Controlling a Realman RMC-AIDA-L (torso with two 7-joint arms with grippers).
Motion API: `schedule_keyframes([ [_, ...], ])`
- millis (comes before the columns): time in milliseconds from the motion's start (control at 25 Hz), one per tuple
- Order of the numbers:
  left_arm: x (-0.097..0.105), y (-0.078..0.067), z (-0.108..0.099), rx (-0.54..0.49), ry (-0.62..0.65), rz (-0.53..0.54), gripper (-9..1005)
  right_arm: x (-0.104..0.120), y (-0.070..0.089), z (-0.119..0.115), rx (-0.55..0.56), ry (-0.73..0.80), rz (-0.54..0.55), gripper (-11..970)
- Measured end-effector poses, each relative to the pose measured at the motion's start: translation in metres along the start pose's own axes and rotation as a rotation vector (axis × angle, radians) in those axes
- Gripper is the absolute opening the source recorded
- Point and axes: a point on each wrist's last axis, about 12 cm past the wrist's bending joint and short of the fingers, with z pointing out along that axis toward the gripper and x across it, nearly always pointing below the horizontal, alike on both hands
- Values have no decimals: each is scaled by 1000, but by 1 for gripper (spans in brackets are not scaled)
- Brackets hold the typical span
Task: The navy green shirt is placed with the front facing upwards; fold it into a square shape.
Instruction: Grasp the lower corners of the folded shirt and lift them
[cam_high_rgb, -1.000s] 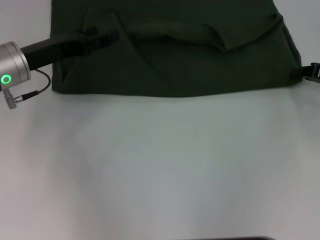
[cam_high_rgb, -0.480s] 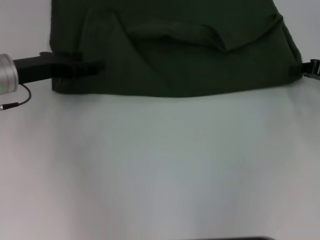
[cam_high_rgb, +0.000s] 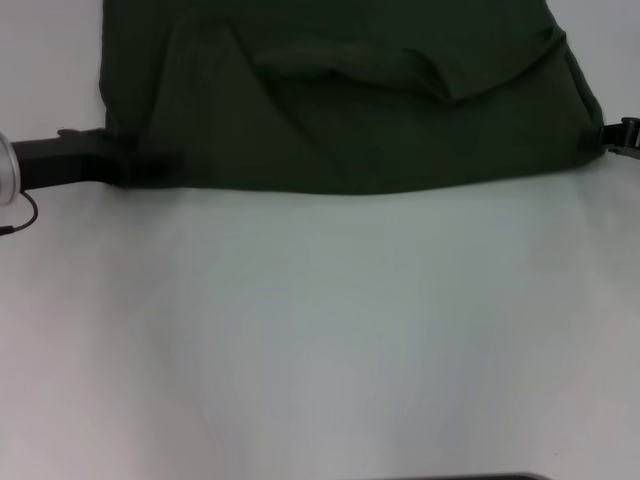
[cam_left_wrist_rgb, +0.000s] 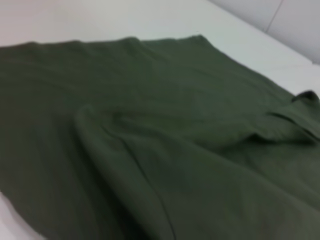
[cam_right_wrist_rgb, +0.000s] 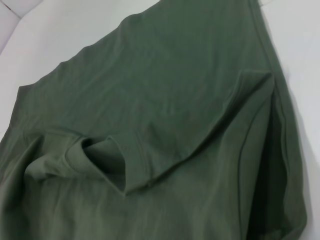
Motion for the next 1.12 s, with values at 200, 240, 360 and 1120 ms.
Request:
schedule_keyframes([
  [200,2,0,-2,1,42,17,841,-1,-1,-2,2,-7,3,36],
  [240,2,0,-2,1,42,17,841,-1,-1,-2,3,-8,3,36],
  [360,3,0,-4,10,68,34,841,-2,-2,-2,4,-9,4,36],
  [1120,2,3,-4,-8,112,81,832,-3,-1,-2,4,-10,3,36],
])
